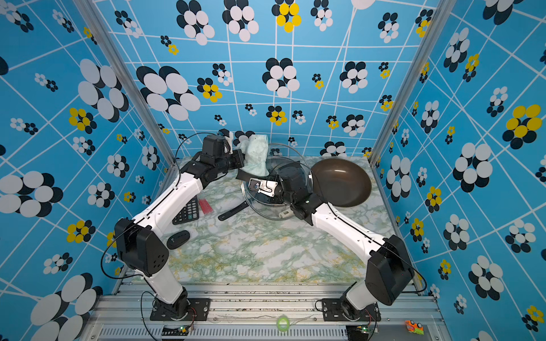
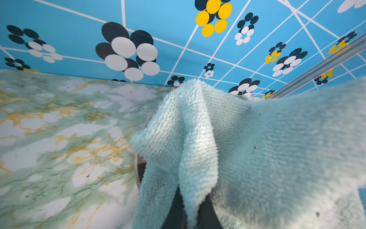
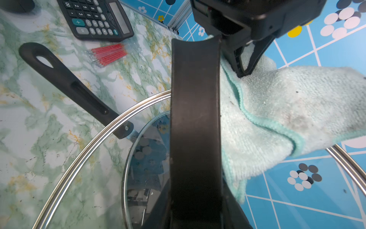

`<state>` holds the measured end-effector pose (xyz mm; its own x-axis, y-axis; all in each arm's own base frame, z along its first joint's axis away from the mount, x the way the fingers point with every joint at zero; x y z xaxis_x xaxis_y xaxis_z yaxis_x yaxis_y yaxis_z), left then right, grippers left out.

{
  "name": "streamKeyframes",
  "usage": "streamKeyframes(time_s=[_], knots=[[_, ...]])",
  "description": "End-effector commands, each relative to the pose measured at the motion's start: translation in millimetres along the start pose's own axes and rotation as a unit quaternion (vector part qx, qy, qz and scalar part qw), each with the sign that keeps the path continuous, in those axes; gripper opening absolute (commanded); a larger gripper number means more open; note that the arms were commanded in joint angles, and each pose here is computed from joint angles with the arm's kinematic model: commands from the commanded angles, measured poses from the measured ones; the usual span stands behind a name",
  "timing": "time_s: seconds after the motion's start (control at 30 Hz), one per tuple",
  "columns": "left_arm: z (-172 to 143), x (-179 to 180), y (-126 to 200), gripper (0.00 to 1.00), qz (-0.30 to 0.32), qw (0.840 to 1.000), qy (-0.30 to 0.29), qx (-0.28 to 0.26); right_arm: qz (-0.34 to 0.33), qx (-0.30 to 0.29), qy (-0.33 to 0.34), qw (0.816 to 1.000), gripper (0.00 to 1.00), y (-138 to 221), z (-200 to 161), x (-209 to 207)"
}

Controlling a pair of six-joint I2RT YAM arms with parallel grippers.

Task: Wipe the pot lid with a cloth
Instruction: Wipe the pot lid.

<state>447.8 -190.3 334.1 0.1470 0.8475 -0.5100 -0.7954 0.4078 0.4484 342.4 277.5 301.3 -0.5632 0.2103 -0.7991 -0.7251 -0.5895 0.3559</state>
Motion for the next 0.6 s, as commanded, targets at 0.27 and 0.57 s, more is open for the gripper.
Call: streamKeyframes(time_s=[0.27,0.57], knots=[[-37,-159,37,0.00,-0.243,0.952,-0.181,0.036,-0.157,-0.096,-0.008,0.983,0.00,29,50,-81],[-26,-103,1,0.00,-0.105,0.985,-0.132,0.031,-0.180,-0.086,-0.016,0.980,0.00,32,47,-86]])
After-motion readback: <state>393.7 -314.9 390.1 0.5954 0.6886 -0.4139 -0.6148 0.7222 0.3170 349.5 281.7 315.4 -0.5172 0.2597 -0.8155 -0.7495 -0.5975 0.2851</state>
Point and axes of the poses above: each gripper's point midway between its finger pads, its own y axis back along the fingers, its own x axis along the line the jaws close on, z = x × y, the point moved 5 cm from there along y, back along the fingers, and after that the axes turned 7 degrees about y, right-handed, at the moved point
